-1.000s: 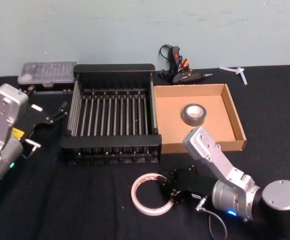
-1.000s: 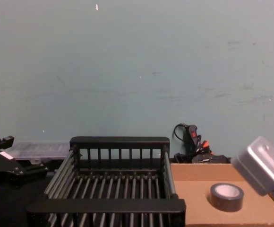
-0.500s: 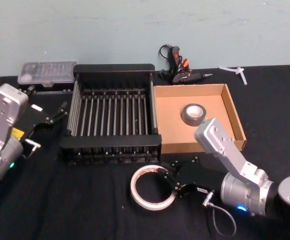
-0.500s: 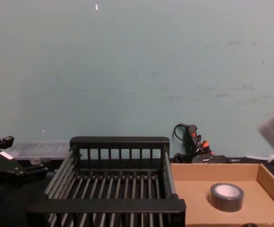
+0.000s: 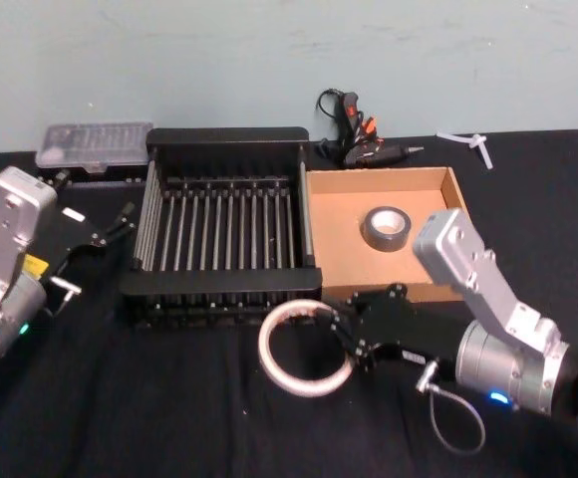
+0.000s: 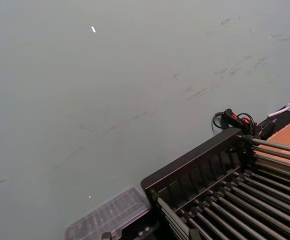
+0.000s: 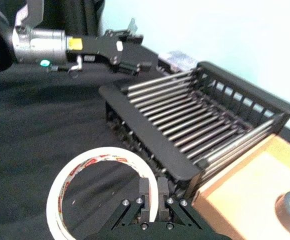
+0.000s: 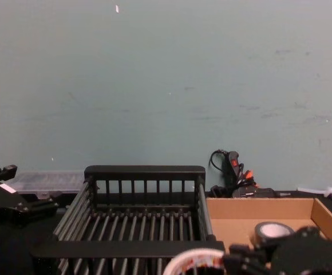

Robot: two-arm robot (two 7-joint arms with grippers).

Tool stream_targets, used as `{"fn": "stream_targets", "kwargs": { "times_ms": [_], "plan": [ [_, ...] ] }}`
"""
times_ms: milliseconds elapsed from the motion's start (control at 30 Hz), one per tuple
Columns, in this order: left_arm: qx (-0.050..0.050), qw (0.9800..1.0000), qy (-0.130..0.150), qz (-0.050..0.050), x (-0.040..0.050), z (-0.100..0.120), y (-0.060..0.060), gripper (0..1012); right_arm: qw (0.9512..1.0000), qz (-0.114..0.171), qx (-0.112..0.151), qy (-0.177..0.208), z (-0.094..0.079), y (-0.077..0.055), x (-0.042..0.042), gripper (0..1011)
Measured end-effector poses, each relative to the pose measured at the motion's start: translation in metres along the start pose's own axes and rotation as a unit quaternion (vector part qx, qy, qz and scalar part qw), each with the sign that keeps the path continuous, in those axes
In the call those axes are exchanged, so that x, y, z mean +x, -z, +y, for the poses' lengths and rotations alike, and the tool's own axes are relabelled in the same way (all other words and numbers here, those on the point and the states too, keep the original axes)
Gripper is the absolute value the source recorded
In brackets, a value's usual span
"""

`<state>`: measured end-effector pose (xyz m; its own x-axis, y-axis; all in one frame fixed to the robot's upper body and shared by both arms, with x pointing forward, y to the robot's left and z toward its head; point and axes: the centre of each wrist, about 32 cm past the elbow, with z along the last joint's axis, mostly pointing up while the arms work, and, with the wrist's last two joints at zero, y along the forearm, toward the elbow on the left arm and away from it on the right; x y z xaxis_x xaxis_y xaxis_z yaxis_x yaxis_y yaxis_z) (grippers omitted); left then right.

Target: Pick up the white tape and place it into the black box , Pick up the silver tape and place it into the brown box.

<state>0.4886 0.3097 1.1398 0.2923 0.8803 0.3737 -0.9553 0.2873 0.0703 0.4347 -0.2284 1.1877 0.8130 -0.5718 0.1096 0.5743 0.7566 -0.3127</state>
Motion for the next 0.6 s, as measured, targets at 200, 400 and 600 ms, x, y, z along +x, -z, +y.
{"fn": "stream_targets", "kwargs": {
  "times_ms": [200,400,600],
  "plan": [
    [0.000,1.0000,0.000,0.000,0.0000,0.000,0.000,1001,0.9997,-0.004,0.014,0.018,0.002,-0.012,0.0078,100],
    [0.000,1.0000,0.000,0.000,0.0000,0.000,0.000,1001,0.9991,-0.004,0.014,0.040,0.012,-0.025,0.0170,100],
    [0.000,1.0000,0.000,0.000,0.0000,0.000,0.000,1001,0.9982,-0.005,0.011,0.058,0.026,-0.037,0.0273,100]
  ]
}}
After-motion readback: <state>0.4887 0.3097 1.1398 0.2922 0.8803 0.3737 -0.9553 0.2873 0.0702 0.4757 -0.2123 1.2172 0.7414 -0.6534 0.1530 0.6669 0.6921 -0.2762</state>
